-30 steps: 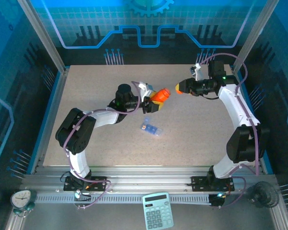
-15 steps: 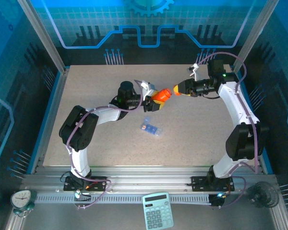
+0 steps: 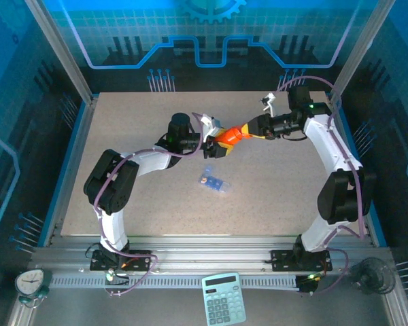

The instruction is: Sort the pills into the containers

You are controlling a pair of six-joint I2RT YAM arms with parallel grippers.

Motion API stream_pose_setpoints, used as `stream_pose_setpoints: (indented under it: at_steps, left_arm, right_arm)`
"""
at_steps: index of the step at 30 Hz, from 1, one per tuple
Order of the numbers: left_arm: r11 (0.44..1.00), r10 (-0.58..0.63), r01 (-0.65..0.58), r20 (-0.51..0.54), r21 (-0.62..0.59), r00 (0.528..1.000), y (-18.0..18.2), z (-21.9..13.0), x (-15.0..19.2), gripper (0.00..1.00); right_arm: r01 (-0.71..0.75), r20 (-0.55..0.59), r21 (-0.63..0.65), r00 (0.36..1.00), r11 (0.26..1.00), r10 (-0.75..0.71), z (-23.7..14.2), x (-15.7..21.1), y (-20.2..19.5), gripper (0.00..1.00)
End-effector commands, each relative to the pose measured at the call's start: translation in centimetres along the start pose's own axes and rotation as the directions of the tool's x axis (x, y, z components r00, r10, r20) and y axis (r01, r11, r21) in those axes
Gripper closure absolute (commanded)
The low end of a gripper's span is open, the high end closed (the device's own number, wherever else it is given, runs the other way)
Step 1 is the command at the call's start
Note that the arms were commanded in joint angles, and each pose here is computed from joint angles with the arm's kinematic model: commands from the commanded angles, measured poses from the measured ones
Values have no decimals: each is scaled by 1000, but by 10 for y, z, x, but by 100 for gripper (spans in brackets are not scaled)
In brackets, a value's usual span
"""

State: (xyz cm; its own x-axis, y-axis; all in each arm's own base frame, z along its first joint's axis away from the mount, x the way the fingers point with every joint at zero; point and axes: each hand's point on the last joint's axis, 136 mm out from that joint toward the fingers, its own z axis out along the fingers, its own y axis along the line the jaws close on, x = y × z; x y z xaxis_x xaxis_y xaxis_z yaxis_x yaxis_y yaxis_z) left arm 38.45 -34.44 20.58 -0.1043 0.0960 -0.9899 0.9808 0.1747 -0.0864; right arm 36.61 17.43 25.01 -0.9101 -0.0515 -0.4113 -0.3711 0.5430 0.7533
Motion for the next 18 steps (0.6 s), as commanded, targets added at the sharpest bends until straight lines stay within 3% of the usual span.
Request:
stream_pose_setpoints:
  at_steps: [1, 18]
  left_arm:
    - [998, 54, -55, 22, 33, 998, -1, -1, -13, 84]
    - [986, 108, -107, -4, 125, 994, -15, 4, -23, 84]
  right_arm:
    - [33, -17, -48, 999, 998, -33, 4, -1, 14, 57]
    - [29, -118, -85, 992, 996, -39, 13, 15, 12, 58]
